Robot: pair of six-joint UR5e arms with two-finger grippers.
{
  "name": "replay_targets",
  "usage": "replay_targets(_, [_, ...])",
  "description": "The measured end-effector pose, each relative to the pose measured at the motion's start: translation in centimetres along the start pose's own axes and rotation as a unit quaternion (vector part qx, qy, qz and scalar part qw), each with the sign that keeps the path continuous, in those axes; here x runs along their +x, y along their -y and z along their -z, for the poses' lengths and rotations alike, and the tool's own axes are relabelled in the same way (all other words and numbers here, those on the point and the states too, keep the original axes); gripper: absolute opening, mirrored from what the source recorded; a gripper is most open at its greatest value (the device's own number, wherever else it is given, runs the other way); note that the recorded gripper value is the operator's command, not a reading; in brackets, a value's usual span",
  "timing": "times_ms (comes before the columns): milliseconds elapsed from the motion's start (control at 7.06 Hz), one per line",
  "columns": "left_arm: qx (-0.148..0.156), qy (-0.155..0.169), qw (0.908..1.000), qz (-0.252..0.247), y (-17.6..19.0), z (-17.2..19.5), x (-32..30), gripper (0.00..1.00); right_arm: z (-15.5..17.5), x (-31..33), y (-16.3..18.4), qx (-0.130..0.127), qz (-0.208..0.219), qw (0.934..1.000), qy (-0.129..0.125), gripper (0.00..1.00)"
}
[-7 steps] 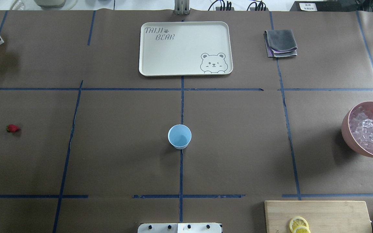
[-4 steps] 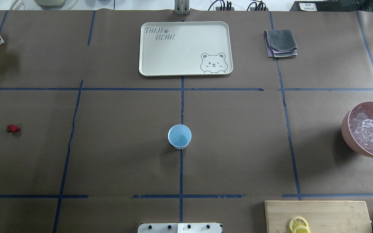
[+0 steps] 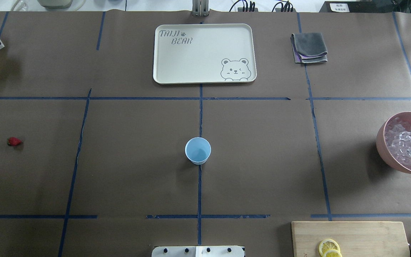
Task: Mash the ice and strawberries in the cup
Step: 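Lower the right gripper into the bowl and grasp an ice cube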
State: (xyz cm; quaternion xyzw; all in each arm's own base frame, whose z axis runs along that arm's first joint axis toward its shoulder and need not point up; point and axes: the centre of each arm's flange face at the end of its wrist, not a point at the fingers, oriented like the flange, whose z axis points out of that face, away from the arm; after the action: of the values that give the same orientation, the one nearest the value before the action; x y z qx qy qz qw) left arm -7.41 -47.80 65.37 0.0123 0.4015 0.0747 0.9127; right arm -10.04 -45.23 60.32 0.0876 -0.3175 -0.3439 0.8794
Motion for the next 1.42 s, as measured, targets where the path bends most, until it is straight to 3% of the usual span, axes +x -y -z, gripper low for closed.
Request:
replay_targets(566, [0.001,0.000,1.0000,-0.001,0.0,0.0,0.0,1.00,0.4,-0.8,0.6,0.016,0.003,0.9995,0.028,0.69])
replay_targets(1416, [0.002,0.000,1.0000,0.000,0.0,0.2,0.1,1.00,-0.9,-1.2,0.1,0.000,0.001,0.9993,0.037,0.68])
